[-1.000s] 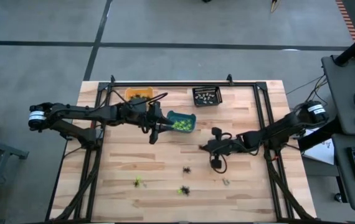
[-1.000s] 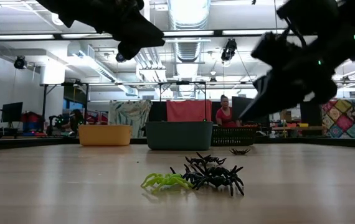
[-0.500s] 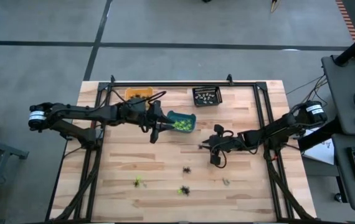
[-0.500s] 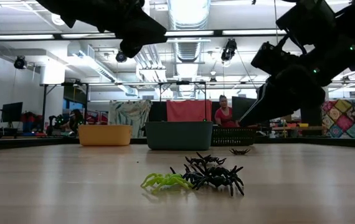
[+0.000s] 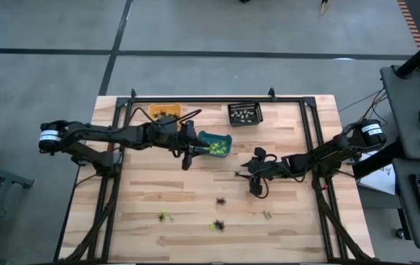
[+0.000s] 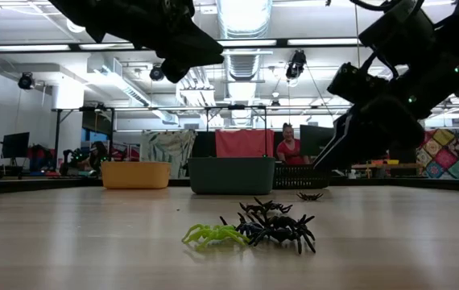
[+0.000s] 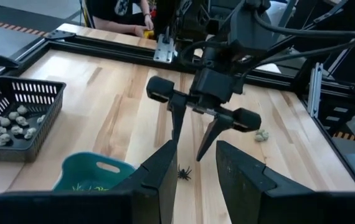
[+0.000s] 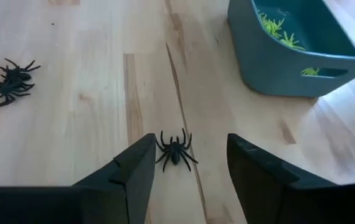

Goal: Sort Halloween decoration
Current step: Put the black spider toy into the yellow bin

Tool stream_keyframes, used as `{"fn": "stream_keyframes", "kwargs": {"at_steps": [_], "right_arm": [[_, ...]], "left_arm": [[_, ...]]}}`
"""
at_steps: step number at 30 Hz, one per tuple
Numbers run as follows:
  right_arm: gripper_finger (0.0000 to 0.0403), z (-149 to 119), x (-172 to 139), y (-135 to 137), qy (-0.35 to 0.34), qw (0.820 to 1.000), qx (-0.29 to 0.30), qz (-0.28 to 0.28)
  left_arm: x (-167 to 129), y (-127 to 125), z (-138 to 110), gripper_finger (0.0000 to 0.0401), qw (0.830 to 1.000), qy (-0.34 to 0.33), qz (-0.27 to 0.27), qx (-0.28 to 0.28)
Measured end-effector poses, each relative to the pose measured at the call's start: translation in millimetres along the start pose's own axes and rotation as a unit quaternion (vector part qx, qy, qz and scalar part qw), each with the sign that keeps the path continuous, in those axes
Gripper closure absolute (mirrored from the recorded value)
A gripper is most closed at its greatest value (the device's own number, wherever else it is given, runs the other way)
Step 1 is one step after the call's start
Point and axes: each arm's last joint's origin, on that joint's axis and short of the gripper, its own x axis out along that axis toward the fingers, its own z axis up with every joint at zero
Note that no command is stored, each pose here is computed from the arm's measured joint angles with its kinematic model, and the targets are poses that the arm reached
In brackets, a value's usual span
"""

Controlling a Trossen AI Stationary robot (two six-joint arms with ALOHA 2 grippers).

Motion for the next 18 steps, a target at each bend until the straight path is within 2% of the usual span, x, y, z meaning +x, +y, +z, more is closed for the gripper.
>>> {"fn": "stream_keyframes", "kwargs": {"at_steps": [7,11,14,18], "right_arm": [[0.022,-14,21,5,0.003,1.0,-0.021,-0.001],[0.0225,-23,31,5,0.008,1.0,-0.014,-0.004],[0.0243,-28,37,5,0.016,1.0,-0.01,-0.006],[0.0289,-32,40,6,0.018,1.0,-0.006,-0.003]], "left_arm": [[0,0,1,0.0307,1.0,-0.005,-0.001,0.001],[0,0,0,0.0307,1.0,-0.002,-0.001,-0.002],[0,0,0,0.0307,1.0,-0.002,0.0,-0.002],[0,0,0,0.0307,1.0,-0.002,0.0,-0.002]]}}
